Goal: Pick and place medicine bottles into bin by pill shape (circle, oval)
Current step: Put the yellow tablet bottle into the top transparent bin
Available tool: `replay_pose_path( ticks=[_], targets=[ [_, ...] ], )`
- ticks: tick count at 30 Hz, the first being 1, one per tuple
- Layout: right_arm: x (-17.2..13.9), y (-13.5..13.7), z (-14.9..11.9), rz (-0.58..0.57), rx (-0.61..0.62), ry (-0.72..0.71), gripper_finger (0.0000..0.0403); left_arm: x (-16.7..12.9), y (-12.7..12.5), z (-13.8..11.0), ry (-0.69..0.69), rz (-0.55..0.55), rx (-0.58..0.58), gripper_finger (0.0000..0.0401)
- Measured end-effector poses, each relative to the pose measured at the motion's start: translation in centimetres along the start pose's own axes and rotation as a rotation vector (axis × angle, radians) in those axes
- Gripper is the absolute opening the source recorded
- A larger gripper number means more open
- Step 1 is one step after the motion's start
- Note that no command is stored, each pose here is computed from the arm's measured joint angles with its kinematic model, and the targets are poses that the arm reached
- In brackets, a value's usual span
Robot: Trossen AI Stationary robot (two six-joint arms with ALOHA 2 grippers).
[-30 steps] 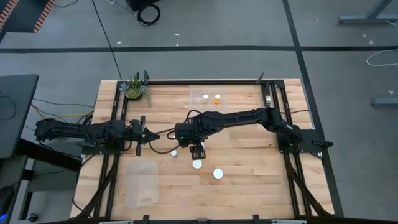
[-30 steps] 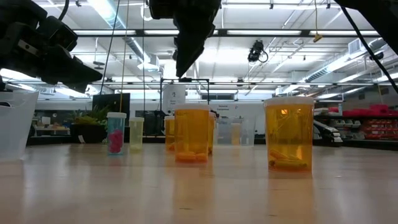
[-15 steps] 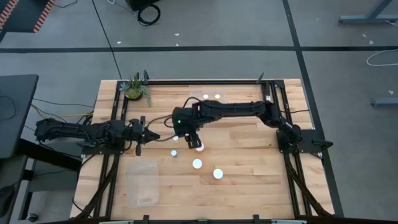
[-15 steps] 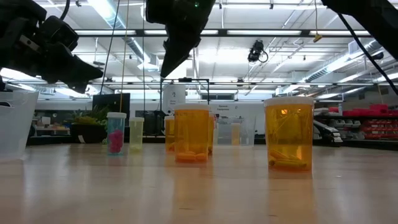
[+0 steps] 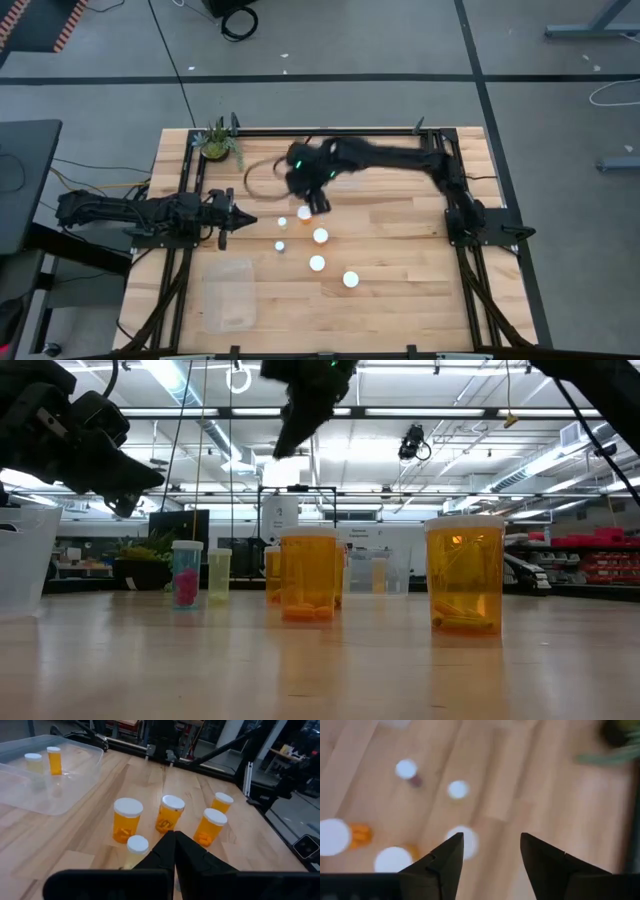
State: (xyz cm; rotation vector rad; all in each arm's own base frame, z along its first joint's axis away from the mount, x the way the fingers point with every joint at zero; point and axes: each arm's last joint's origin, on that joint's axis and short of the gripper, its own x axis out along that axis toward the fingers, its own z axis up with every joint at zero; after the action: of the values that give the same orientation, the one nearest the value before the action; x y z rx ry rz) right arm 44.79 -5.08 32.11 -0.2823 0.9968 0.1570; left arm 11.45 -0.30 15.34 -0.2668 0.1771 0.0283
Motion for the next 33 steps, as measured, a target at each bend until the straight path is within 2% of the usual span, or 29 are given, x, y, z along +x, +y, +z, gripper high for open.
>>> replay_pose_path(
  ticks=[6,9,11,19,22,33],
  targets=[
    [-7.9,-1.9,-0.5,-0.083,0.033,-0.164,0.0200,0.0,0.0,0.5,-0.058,0.043,0.035,0.0029],
    [-10.8,-2.0,-1.0,-0.079,0.039,-0.224,0.0200,-0.1,0.0,0.9,-0.098,0.054,0.061,0.0037],
    [-12.2,-2.0,-1.8,-0.067,0.053,-0.240,0.0200,-0.1,0.0,1.0,-0.114,0.076,0.034,0.0040],
    [-14.6,-1.3,-6.8,-0.166,0.079,-0.373,0.0200,-0.2,-0.1,2.1,-0.132,0.119,-0.004,0.0056],
    [-14.2,-0.5,-9.0,-0.203,0.079,-0.424,0.0200,0.0,-0.1,2.3,-0.116,0.158,-0.002,0.0066],
    [-15.1,2.5,-14.6,-0.350,0.025,-0.666,0.0200,1.5,0.3,0.8,0.039,0.234,-0.050,0.0113]
  ],
)
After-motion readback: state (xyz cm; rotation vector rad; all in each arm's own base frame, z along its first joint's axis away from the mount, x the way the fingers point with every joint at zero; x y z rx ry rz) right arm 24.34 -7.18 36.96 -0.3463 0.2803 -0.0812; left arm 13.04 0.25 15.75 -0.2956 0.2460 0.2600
